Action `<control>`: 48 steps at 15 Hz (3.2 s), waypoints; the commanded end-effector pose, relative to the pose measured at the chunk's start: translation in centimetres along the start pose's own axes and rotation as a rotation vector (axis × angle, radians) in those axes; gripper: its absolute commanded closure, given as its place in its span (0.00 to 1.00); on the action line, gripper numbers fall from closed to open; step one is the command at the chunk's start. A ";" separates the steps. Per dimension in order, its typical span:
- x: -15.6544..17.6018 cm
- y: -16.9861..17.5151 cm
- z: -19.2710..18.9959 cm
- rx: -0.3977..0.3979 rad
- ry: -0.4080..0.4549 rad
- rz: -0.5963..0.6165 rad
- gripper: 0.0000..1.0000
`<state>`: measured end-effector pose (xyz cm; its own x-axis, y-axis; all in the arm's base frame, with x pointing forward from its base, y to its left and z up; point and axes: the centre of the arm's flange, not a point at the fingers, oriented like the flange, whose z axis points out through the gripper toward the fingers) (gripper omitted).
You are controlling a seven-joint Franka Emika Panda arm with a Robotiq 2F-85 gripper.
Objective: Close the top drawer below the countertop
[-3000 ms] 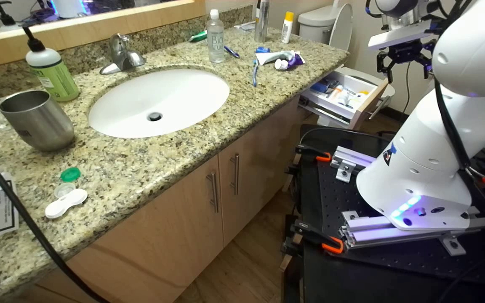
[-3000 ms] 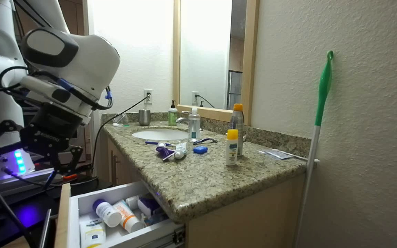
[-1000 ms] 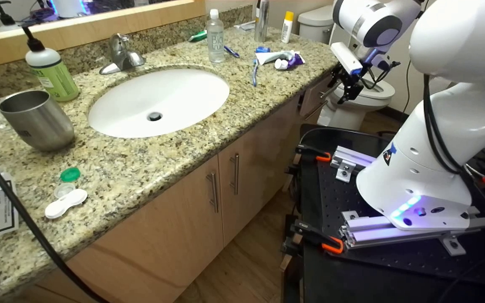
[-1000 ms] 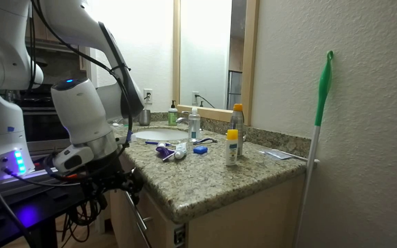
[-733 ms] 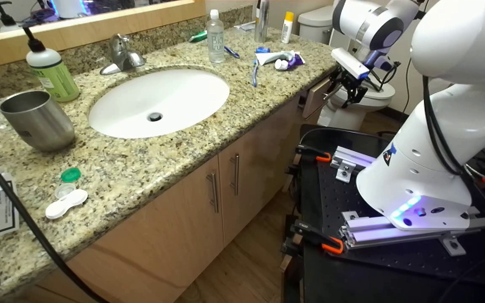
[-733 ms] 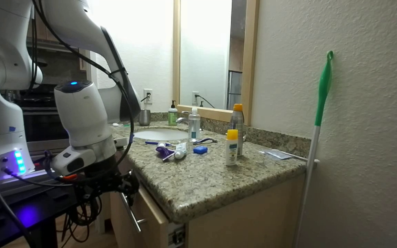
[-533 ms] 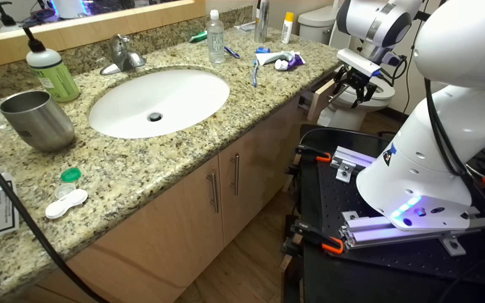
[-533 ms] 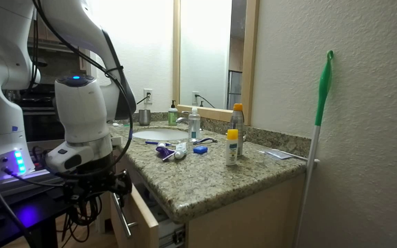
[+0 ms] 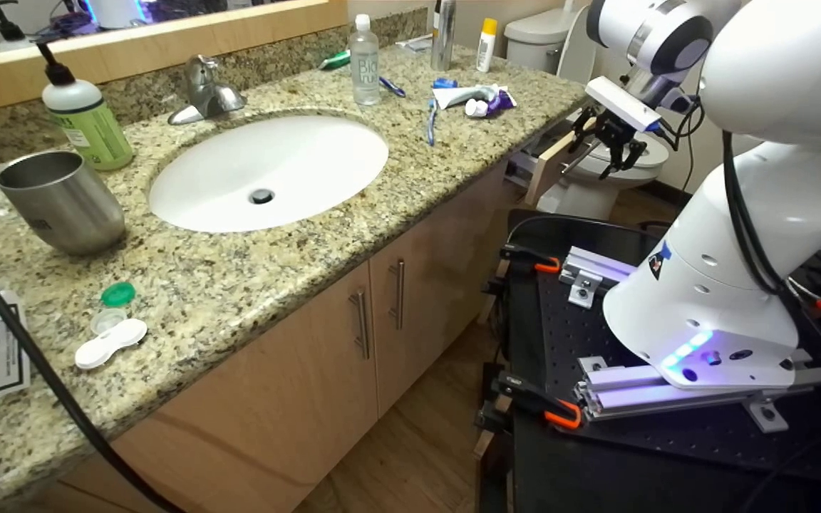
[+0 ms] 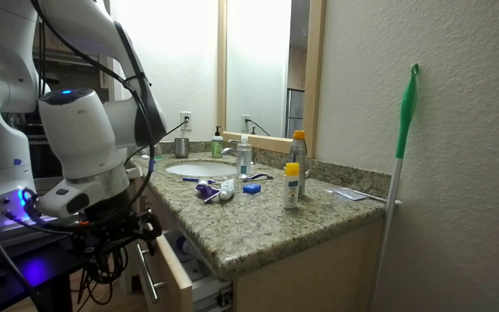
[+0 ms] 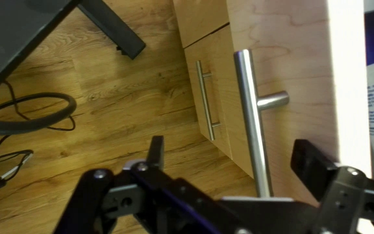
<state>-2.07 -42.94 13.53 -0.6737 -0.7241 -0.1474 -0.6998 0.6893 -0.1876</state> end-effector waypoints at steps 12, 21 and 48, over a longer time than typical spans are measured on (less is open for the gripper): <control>2.9 5.1 -5.6 -0.080 -0.010 -0.107 0.00; 0.2 1.9 0.1 -0.049 0.033 0.016 0.00; 0.8 4.2 -6.2 -0.016 -0.070 -0.084 0.00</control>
<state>-6.01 -39.10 11.56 -0.5891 -0.7908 -0.1659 -0.7954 0.6038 -0.0536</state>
